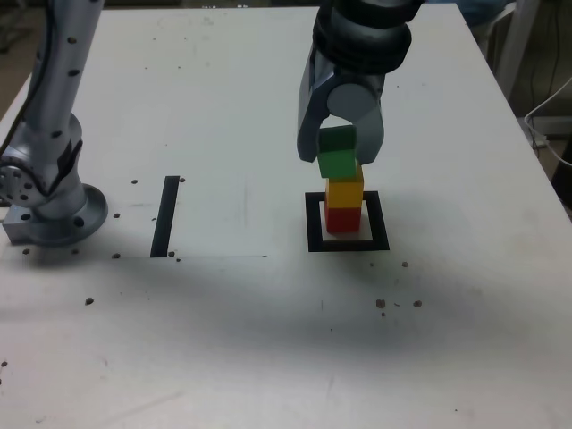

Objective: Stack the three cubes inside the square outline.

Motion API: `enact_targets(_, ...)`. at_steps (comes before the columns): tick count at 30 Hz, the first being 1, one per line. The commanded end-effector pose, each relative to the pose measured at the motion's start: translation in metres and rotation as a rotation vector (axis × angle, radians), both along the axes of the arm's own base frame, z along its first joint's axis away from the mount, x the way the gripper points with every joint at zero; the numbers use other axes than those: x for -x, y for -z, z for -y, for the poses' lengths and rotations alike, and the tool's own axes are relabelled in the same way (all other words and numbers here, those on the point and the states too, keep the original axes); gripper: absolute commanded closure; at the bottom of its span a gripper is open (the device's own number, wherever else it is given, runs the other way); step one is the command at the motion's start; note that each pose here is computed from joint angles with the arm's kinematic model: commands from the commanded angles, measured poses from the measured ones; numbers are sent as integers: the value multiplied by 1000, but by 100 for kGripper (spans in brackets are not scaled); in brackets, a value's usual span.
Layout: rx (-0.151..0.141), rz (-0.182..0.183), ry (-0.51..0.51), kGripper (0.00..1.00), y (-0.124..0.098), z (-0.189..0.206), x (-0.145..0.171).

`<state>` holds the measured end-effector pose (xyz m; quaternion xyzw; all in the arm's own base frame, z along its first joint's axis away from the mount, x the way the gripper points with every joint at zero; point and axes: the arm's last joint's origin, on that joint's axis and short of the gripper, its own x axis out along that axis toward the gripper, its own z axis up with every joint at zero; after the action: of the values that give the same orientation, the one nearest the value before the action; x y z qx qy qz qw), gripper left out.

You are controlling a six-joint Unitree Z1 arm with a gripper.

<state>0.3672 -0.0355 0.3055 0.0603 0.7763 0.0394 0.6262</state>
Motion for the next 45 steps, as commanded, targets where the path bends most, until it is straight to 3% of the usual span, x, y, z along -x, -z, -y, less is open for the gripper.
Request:
enact_targets(1,-2,-23,0,45,0,1,2)
enact_targets(11,-7,-21,2,6,3,-1,1)
enact_targets(13,-10,-24,1,2,3,-1,2)
enact_targets(20,-21,-15,2,1,-1,-3,5)
enact_targets(26,-17,50,23,1,-22,-5,15)
enact_targets(32,3,94,41,1,-41,-7,39)
enact_targets(38,30,129,42,1,-46,-10,76)
enact_targets(45,58,122,12,1,-34,-21,118)
